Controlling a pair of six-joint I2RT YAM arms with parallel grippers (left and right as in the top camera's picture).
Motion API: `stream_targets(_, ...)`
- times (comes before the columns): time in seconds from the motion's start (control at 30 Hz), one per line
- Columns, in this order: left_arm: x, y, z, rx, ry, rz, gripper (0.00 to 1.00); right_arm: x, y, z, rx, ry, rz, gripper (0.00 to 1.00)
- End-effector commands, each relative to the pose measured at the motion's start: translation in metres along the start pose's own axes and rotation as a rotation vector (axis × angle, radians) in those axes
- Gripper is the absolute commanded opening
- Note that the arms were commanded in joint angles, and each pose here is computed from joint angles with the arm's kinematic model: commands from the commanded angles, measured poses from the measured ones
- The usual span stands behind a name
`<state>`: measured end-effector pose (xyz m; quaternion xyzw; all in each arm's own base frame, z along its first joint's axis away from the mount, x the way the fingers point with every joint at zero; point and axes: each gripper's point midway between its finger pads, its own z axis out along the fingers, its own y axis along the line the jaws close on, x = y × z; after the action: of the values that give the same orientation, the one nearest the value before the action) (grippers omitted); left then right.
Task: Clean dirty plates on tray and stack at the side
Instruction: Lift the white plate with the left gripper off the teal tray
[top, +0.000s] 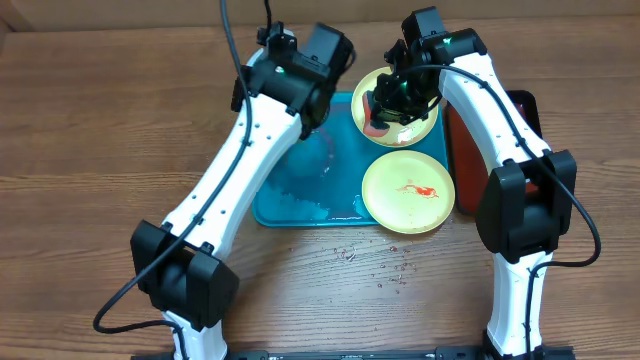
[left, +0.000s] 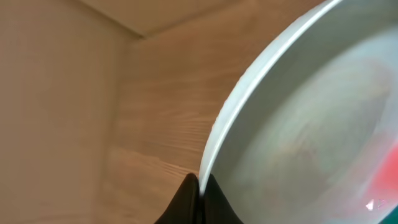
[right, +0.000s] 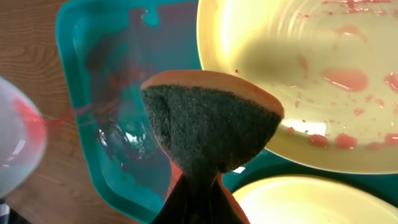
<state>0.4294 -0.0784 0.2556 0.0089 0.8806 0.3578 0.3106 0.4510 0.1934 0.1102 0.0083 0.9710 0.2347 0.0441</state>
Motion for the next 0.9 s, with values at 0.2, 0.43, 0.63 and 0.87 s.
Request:
stream_targets(0.2,-0.022,0.038,-0.029,-0.237,-0.15,-0.086,0.04,-0.002,0.01,-0.012,-0.003,-0.03,-0.023,0.04)
stream_targets(0.43,-0.023,0.04,-0.031,-0.248,-0.162,-0.105,0.04,-0.002,0.01,-0.012,-0.002,-0.028,-0.023,0.04)
stream_targets(0.63,-0.023,0.038,-0.033,-0.244,-0.167,-0.102,0.04,-0.002,0.01,-0.012,-0.002,-0.028,-0.023,0.04)
stream_targets(0.87,-0.023,0.038,-0.033,-0.244,-0.167,-0.102,0.04,-0.002,0.011,-0.011,-0.002,-0.027,-0.023,0.04)
